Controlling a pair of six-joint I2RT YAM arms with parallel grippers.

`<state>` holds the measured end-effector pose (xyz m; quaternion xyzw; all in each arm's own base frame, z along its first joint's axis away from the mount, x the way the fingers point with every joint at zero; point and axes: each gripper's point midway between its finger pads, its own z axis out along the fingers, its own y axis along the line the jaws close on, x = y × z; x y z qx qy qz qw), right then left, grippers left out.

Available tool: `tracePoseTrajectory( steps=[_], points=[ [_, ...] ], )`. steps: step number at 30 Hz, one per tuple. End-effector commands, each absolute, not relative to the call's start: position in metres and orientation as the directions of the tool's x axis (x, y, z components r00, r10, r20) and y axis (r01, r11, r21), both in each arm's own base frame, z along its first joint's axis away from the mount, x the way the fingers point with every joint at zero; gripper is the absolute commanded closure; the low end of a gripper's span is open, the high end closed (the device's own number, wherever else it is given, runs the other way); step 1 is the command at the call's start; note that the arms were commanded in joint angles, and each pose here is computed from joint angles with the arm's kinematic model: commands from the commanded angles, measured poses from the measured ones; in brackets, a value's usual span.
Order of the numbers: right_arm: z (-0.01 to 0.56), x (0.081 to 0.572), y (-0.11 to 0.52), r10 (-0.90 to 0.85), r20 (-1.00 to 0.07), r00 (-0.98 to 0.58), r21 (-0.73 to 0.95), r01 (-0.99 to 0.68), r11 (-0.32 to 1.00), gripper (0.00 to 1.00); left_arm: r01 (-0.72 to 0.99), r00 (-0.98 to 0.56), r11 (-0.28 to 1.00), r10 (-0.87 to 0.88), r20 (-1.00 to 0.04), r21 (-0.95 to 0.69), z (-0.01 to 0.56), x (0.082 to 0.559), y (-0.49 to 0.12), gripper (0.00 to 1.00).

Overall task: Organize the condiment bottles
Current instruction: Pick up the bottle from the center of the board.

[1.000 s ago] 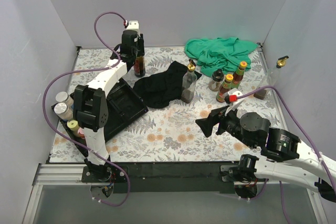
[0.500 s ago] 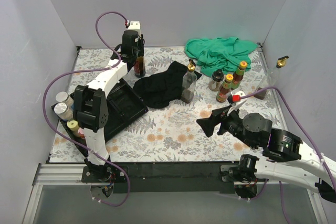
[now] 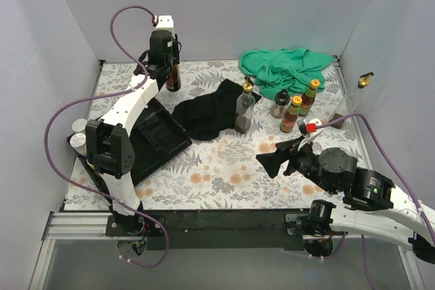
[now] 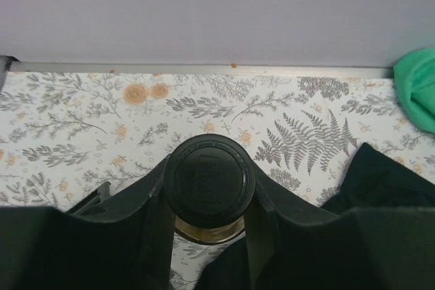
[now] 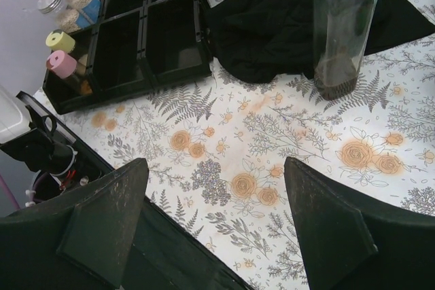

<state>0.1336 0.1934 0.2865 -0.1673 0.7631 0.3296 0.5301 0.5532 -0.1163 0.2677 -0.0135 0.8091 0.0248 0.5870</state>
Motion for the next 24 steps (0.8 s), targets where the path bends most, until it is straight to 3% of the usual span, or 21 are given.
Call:
tracePoseTrajectory(
  steps=[1,16,24],
  points=[
    [0.296,0.136,0.195,0.135,-0.924,-0.358,0.341,-0.609,0.717,0.11,-0.117,0.066,0.989,-0.087,-0.994,-0.094,0.445,0.504,-0.081,1.00],
    [0.305,0.132,0.187,0.163,-0.928,-0.335,0.349,-0.626,0.698,0.11,-0.298,0.099,0.941,-0.139,-0.985,-0.163,0.461,0.425,0.036,1.00],
    [0.309,0.129,0.187,0.174,-0.924,-0.339,0.362,-0.636,0.681,0.11,-0.374,0.001,0.921,-0.115,-0.993,-0.107,0.402,0.408,0.060,1.00]
  ],
)
